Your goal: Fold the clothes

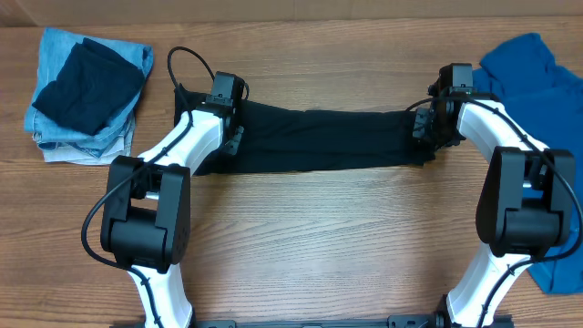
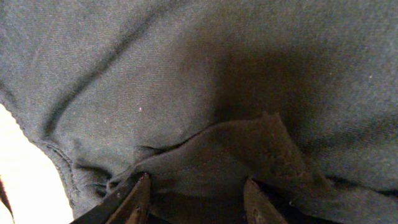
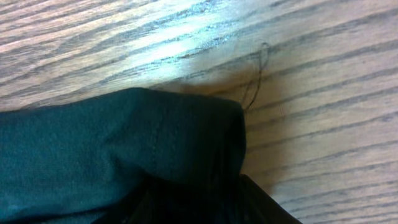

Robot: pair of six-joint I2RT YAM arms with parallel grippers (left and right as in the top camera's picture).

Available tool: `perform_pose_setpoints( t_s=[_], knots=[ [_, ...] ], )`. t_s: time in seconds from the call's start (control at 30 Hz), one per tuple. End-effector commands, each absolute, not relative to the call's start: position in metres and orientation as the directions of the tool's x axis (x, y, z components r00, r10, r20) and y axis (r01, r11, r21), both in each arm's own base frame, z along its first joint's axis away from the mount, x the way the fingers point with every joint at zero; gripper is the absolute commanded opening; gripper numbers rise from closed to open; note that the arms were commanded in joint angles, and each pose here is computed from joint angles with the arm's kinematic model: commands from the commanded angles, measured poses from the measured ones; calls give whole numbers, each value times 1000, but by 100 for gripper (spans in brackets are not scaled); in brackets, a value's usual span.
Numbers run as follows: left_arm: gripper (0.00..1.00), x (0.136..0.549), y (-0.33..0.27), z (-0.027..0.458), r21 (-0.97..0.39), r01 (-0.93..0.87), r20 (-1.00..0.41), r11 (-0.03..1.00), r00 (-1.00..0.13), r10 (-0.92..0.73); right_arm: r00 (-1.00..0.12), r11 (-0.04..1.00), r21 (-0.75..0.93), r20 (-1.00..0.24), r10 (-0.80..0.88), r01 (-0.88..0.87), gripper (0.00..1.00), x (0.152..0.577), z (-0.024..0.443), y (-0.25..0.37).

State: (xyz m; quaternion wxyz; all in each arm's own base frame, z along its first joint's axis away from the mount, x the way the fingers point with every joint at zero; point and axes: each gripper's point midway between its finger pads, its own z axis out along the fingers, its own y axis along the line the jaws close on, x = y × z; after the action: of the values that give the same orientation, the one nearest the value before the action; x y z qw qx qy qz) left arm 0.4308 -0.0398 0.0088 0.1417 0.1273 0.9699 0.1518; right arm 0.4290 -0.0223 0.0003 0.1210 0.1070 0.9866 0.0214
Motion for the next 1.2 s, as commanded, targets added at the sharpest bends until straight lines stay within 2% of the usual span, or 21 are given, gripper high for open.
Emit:
perform_pose_setpoints(
  t_s=[0.0, 0.03, 0.1, 0.23, 0.37, 0.4, 0.47, 0.6, 0.63, 0.67, 0.7, 0.73, 0.93, 1.07, 1.17],
  knots=[
    [53, 391, -36, -47, 275, 270, -64, 923, -952, 298, -969, 974, 44, -106, 225, 221, 28, 395, -27, -22],
    [53, 391, -36, -47, 275, 270, -64, 923, -952, 298, -969, 974, 59, -103, 224, 219, 14, 395, -27, -19],
    [53, 391, -36, -47, 275, 270, -64, 923, -952, 298, -971, 975, 91, -112, 210, 201, 5, 399, -26, -14],
    [44, 400, -38, -36, 277, 253, -92, 927, -953, 288, -969, 976, 93, -132, 210, 199, 4, 406, -22, -15],
    [44, 445, -52, 34, 256, 188, -186, 948, -953, 239, -968, 975, 94, -134, 210, 199, 4, 406, -22, -15],
    [46, 460, -62, 64, 216, 156, -234, 964, -950, 206, -968, 976, 94, -137, 210, 199, 4, 407, -22, -15],
    [50, 472, -72, 95, 145, 90, -292, 985, -948, 129, -966, 976, 95, -149, 210, 198, 4, 414, -14, -15],
    [49, 475, -98, 114, -33, 103, -309, 994, -947, 88, -960, 976, 93, -185, 210, 196, 4, 436, 18, -18],
    [38, 473, -128, 122, -202, 152, -310, 968, -947, 85, -956, 977, 85, -205, 210, 196, 4, 442, 26, -20],
    [14, 470, -151, 129, -318, 177, -307, 932, -949, 75, -954, 977, 86, -215, 210, 195, 4, 445, 29, -21],
    [4, 467, -175, 136, -418, 199, -306, 887, -950, 69, -953, 977, 87, -220, 210, 195, 4, 447, 30, -21],
    [4, 466, -189, 137, -437, 194, -307, 878, -950, 58, -952, 977, 88, -222, 211, 196, 4, 448, 30, -21],
    [4, 439, -282, 114, -395, 255, -342, 883, -932, 116, -952, 976, 99, -220, 213, 196, 4, 448, 30, -19],
    [4, 426, -308, 98, -297, 260, -390, 919, -911, 132, -954, 976, 98, -209, 213, 196, 4, 445, 30, -18],
    [4, 421, -320, 87, -309, 249, -399, 918, -910, 113, -954, 976, 98, -209, 213, 196, 4, 445, 30, -18]
  ],
)
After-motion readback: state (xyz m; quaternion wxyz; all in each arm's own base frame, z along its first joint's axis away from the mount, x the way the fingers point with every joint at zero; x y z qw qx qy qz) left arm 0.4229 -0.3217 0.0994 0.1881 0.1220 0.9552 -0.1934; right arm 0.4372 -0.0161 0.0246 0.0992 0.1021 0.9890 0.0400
